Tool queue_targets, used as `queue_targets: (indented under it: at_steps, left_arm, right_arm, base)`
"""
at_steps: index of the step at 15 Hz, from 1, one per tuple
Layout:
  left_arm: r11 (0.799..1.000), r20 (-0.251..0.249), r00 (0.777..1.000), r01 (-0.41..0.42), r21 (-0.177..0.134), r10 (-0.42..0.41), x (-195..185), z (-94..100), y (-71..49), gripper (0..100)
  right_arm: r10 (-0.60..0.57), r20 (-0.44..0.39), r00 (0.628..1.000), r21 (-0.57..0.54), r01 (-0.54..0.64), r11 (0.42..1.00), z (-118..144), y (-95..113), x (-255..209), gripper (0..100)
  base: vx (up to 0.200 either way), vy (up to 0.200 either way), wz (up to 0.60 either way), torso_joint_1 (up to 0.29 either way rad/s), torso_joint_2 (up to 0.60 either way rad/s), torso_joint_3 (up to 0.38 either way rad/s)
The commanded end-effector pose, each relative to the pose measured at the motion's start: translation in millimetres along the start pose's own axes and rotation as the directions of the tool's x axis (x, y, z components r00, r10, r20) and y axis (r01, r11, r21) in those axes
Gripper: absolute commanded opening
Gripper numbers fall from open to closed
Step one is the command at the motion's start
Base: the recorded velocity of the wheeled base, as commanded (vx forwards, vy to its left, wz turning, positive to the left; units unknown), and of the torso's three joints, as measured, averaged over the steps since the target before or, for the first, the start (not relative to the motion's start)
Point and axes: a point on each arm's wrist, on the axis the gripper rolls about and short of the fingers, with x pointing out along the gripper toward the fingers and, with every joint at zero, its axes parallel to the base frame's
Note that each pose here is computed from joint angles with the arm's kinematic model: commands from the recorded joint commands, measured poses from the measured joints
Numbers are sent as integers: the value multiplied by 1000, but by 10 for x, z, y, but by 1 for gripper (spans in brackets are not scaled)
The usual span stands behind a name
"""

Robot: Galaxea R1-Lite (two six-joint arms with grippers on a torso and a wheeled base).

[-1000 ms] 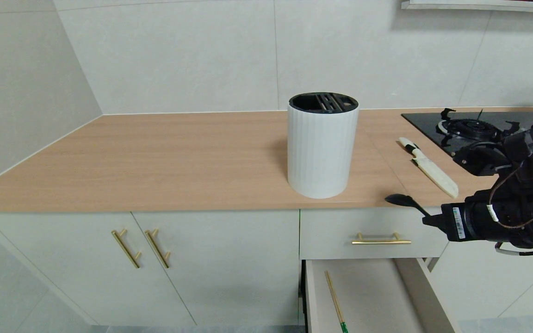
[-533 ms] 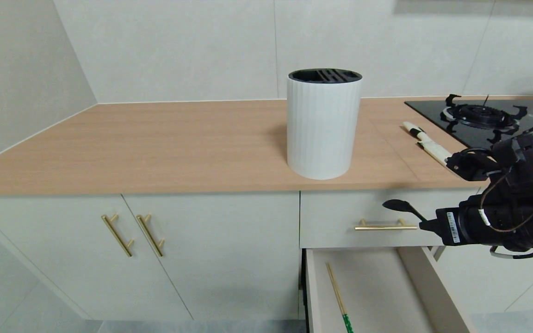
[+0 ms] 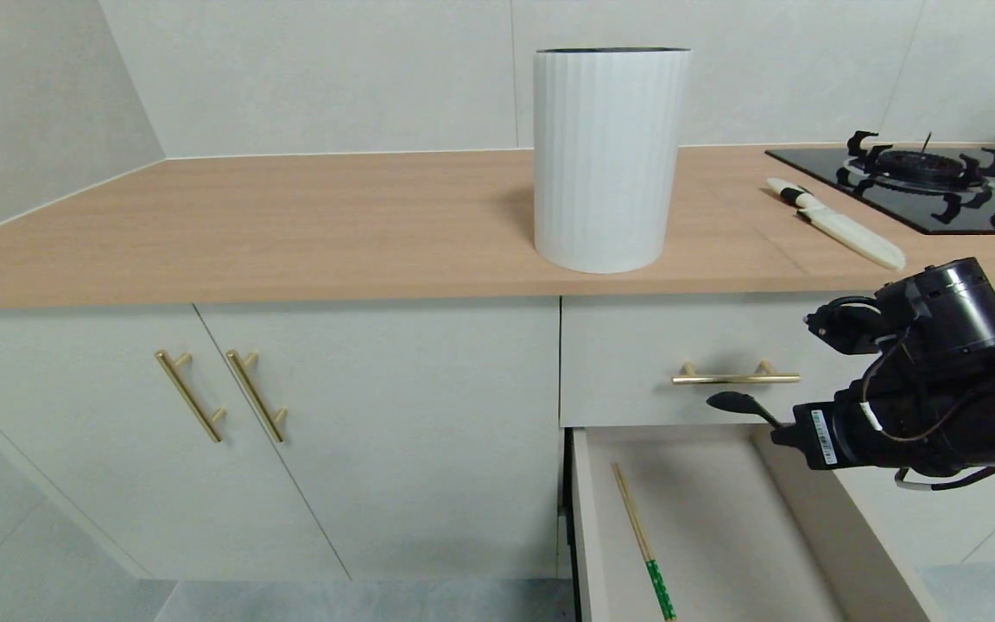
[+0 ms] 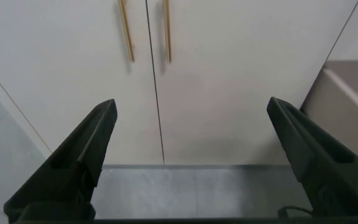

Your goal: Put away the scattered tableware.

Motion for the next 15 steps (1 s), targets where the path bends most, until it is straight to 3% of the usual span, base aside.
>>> queue_targets:
  at_steps: [1, 5, 10, 15]
  left_arm:
    - [1000, 1, 1000, -1, 0, 1, 0, 1, 0, 100]
    - [1000, -1, 1000, -1, 0, 1, 1, 1, 0, 100]
    - [1000, -1, 1000, -1, 0, 1, 1, 1, 0, 100]
    - [1000, -1, 1000, -1, 0, 1, 1, 1, 0, 100]
  right_arm:
    - [-7, -42, 999, -2, 7, 1000, -26, 0, 134, 0]
    - [-14, -72, 997, -3, 14, 1000, -46, -1, 231, 0]
    - [-17, -87, 996, -3, 16, 1000, -59, -3, 278, 0]
    - [-55, -151, 987, -9, 54, 999, -133, -14, 613, 0]
  base:
    - [0, 0, 0, -139, 456, 310]
    - [0, 0, 0, -91, 345, 250]
    - [0, 0, 0, -8, 34, 16]
    - [0, 0, 0, 0, 0, 0]
